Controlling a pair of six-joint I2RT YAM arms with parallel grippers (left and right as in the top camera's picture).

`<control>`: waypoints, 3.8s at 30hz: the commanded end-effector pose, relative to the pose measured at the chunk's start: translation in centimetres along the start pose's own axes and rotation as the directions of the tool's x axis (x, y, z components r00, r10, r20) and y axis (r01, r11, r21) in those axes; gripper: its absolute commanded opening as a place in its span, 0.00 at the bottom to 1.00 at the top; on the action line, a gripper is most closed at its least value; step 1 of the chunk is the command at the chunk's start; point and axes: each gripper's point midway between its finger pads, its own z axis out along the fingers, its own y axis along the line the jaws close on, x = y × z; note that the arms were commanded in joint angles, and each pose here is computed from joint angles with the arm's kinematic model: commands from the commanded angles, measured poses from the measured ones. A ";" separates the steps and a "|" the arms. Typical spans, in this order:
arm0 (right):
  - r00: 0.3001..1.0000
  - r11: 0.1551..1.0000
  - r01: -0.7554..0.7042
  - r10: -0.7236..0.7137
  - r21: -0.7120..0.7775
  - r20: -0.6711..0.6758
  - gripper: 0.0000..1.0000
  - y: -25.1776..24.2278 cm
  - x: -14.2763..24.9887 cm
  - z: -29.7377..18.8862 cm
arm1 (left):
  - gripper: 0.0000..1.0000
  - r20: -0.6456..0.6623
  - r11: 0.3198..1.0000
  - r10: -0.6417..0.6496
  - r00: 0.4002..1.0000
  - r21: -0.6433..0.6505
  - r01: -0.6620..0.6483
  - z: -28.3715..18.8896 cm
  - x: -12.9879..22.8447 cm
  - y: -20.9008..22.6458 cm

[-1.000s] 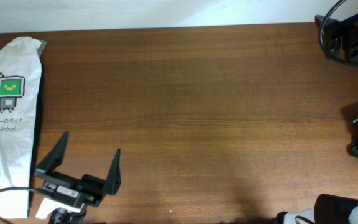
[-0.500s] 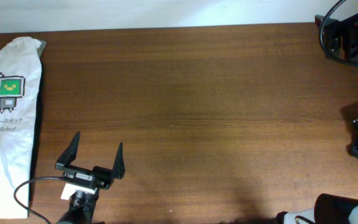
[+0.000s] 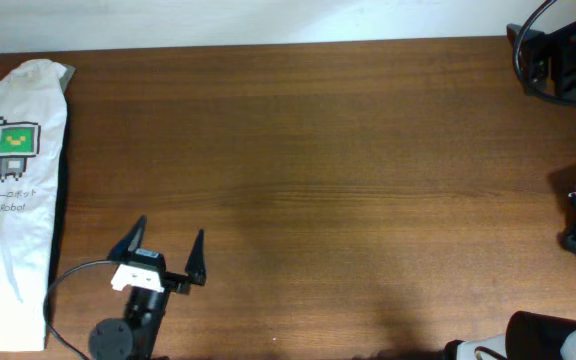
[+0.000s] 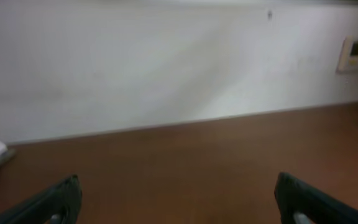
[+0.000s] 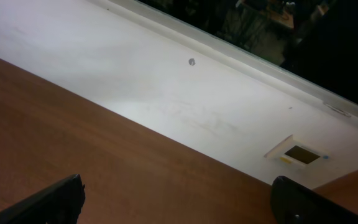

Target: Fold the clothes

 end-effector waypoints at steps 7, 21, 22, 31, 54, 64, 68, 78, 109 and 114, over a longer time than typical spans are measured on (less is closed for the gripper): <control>1.000 1.000 0.002 -0.002 0.000 0.000 0.99 0.1 0.0 0.1 | 0.99 -0.117 0.999 -0.053 0.992 0.004 0.054 -0.2 3.1 -0.1; 1.000 1.000 0.002 -0.002 0.000 0.000 0.99 0.1 0.0 0.1 | 0.99 -0.117 0.999 -0.053 0.992 0.004 0.054 -0.2 3.1 -0.1; 1.000 1.000 0.001 -0.001 0.001 -0.004 0.99 0.0 0.1 0.2 | 0.99 -0.117 0.999 -0.053 0.992 0.004 0.054 -0.2 3.1 -0.1; 0.973 0.989 0.079 -0.104 0.123 0.207 0.99 3.2 -3.7 -11.8 | 0.99 -0.117 0.999 -0.053 0.992 0.004 0.054 -0.2 3.1 -0.1; 0.686 0.944 0.324 -0.278 0.059 0.673 0.99 21.3 19.8 -5.0 | 0.99 -0.117 0.999 -0.053 0.992 0.004 0.054 -0.2 3.1 -0.1; 0.802 0.971 0.226 -0.233 0.082 0.551 0.99 20.7 25.9 0.1 | 0.99 -0.117 0.999 -0.053 0.992 0.004 0.054 -0.2 3.1 -0.1; 0.873 0.977 0.149 -0.202 0.151 0.444 0.99 19.4 28.2 1.7 | 0.99 -0.117 0.999 -0.053 0.992 0.004 0.054 -0.2 3.1 -0.1; 0.956 0.992 0.023 -0.060 0.128 0.289 0.99 18.9 32.1 3.3 | 0.99 -0.117 0.999 -0.053 0.992 0.004 0.054 -0.2 3.1 -0.1; 0.886 0.860 -0.426 0.334 0.281 0.321 0.99 14.2 34.0 2.5 | 0.99 -0.117 0.999 -0.053 0.992 0.004 0.054 -0.2 3.1 -0.1; 0.886 0.860 -0.426 0.334 0.281 0.321 0.99 14.2 34.0 2.6 | 0.99 -0.117 0.999 -0.053 0.992 0.004 0.054 -0.2 3.1 -0.1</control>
